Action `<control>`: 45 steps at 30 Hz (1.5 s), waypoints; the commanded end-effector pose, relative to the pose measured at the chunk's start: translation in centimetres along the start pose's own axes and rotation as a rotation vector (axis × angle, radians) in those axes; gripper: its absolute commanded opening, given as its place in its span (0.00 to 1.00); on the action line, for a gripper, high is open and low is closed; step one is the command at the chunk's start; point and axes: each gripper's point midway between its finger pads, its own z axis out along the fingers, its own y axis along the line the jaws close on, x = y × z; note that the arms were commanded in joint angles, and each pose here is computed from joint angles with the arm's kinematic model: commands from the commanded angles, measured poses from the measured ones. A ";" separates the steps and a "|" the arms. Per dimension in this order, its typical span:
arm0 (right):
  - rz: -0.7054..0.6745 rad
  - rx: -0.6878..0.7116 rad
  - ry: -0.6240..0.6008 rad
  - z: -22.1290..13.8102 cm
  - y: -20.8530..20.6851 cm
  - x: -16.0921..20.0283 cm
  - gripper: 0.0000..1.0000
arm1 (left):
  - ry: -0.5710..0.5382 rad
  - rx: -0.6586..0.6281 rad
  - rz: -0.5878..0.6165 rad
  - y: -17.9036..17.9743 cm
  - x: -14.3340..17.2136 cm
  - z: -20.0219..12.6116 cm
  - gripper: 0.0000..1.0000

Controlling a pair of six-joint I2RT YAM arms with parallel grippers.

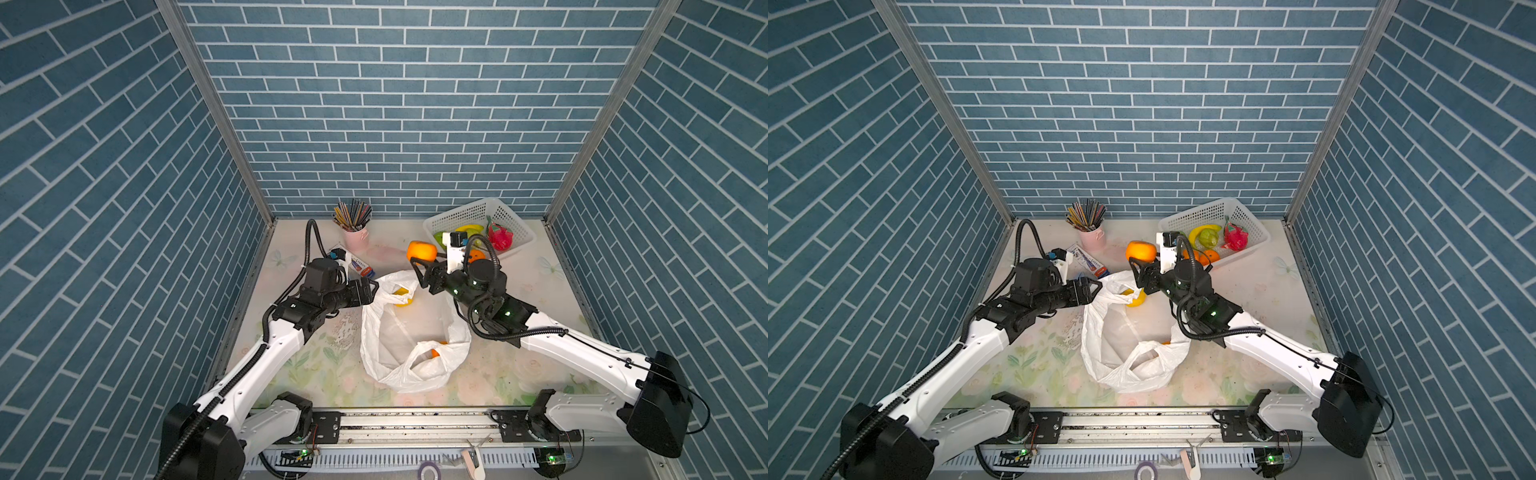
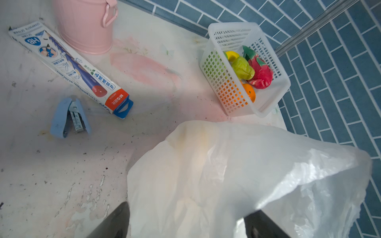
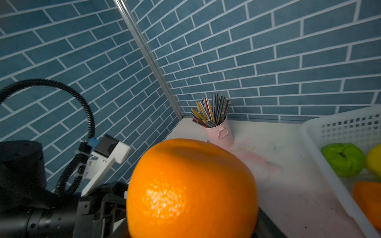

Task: Untie the knot of the plastic bag and take out the fruit
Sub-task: Place the fruit in the basket.

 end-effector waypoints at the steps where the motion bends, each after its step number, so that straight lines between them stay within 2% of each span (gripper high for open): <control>1: 0.021 0.017 -0.018 -0.1 -1.7 -2.1 0.67 | -0.044 0.047 0.025 -2.1 -1.6 -1.4 0.87; 9: 0.127 0.078 -0.026 0.6 -8.7 -4.4 0.67 | -0.094 0.198 0.129 -7.7 -3.6 -2.9 0.87; 14: 0.211 0.165 0.005 1.5 -15.0 -4.6 0.67 | -0.124 0.294 0.214 -12.0 -4.6 -3.3 0.87; 23: 0.288 0.335 0.019 3.2 -25.3 -4.6 0.66 | -0.128 0.365 0.400 -18.5 -4.8 -2.9 0.87; 28: 0.352 0.435 0.045 4.5 -30.8 -3.4 0.65 | -0.126 0.336 0.504 -20.1 -4.0 -2.3 0.87; 35: 0.406 0.543 0.102 6.9 -37.6 -1.5 0.65 | -0.161 0.313 0.566 -20.8 -4.2 -2.6 0.87; 45: 0.475 0.586 0.128 10.6 -43.0 0.7 0.66 | -0.177 0.299 0.604 -21.1 -4.5 -2.5 0.87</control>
